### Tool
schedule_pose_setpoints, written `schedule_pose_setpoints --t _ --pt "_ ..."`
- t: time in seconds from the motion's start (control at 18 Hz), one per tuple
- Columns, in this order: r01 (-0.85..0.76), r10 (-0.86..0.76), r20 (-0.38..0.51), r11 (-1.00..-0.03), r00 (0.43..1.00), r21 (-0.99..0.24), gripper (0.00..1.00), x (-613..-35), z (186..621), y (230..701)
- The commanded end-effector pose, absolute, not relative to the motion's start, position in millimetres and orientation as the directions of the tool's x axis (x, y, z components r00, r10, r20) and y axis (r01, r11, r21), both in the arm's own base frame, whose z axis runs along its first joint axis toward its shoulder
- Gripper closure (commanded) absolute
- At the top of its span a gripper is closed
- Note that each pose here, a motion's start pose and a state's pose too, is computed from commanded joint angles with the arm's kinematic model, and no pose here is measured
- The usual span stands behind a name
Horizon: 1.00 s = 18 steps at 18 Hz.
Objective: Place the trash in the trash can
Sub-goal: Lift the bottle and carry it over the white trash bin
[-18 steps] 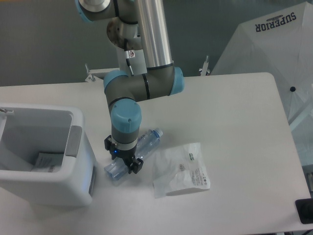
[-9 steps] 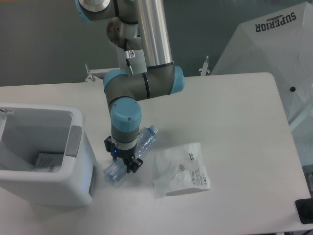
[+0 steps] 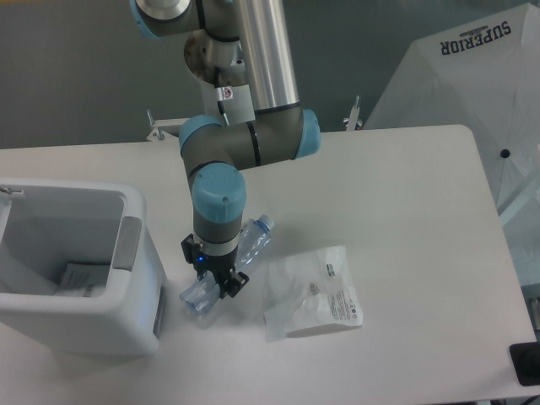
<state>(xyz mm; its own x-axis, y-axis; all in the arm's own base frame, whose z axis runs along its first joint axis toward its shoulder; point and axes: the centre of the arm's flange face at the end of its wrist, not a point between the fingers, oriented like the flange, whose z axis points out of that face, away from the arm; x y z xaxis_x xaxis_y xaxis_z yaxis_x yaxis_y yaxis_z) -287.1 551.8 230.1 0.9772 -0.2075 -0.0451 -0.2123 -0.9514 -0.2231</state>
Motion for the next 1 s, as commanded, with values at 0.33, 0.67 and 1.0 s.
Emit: schedule_pose_setpoints --t 0.33,0.67,1.0 --pt "0.023 0.039 -0.014 -0.799 0.999 -0.6 0.4 -386 390 548" --pt "0.148 0.181 0.039 -0.638 0.983 -0.756 0.4 -412 507 561" --pt "0.084 0.114 0.022 -0.575 0.993 -0.814 0.4 -362 554 576"
